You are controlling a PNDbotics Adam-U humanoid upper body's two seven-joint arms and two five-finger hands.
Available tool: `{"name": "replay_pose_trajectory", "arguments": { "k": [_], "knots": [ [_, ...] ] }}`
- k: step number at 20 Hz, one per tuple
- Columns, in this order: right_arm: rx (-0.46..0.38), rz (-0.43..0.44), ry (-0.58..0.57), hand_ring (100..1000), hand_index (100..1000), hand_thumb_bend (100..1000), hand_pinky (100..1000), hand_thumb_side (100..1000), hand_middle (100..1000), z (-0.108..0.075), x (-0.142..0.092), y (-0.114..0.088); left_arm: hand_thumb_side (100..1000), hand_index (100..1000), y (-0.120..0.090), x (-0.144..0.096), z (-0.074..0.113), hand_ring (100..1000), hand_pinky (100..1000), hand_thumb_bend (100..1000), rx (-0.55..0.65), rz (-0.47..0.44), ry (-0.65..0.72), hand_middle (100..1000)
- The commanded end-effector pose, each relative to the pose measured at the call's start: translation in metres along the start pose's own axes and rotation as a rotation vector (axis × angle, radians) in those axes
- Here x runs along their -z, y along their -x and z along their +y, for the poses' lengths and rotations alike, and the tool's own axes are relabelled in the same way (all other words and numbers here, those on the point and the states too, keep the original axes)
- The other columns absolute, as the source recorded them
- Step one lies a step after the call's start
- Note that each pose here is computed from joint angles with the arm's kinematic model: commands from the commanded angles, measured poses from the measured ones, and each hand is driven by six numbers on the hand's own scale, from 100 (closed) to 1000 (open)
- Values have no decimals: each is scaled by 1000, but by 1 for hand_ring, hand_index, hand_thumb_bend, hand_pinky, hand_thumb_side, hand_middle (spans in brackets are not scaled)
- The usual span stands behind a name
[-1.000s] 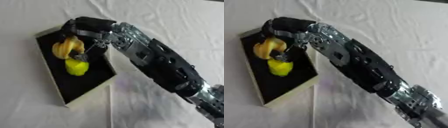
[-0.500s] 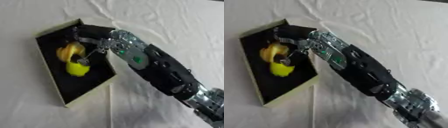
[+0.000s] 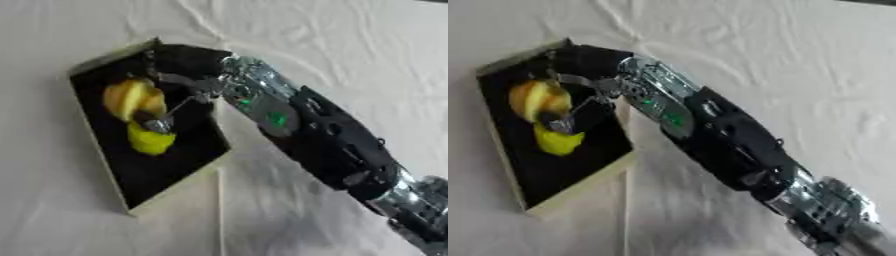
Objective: Pick up objects on the table and place them in the box.
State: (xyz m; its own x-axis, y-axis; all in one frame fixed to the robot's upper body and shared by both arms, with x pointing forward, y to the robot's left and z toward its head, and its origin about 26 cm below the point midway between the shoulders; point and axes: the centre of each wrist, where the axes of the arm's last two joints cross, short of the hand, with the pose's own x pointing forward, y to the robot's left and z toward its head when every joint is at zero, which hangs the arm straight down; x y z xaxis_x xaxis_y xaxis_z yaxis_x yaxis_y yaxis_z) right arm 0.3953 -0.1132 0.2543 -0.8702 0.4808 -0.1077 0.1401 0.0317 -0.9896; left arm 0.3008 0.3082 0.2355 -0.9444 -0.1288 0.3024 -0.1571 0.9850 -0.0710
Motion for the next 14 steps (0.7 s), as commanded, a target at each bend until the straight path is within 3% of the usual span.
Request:
{"name": "replay_pose_trajectory", "arguments": {
  "k": [1,7,14],
  "knots": [
    [-39,-3,74,875,906,307,883,391,792,-23,-7,-2,652,899,-5,5,1,832,879,100,1,-19,18,798],
    [-22,-24,177,872,907,279,884,380,791,-56,-19,-16,652,899,-5,4,1,833,879,100,0,-14,22,798],
    [3,-56,235,867,905,284,882,347,788,-79,-32,-31,653,898,-4,3,0,832,878,100,-2,-8,27,796]
  ]
}}
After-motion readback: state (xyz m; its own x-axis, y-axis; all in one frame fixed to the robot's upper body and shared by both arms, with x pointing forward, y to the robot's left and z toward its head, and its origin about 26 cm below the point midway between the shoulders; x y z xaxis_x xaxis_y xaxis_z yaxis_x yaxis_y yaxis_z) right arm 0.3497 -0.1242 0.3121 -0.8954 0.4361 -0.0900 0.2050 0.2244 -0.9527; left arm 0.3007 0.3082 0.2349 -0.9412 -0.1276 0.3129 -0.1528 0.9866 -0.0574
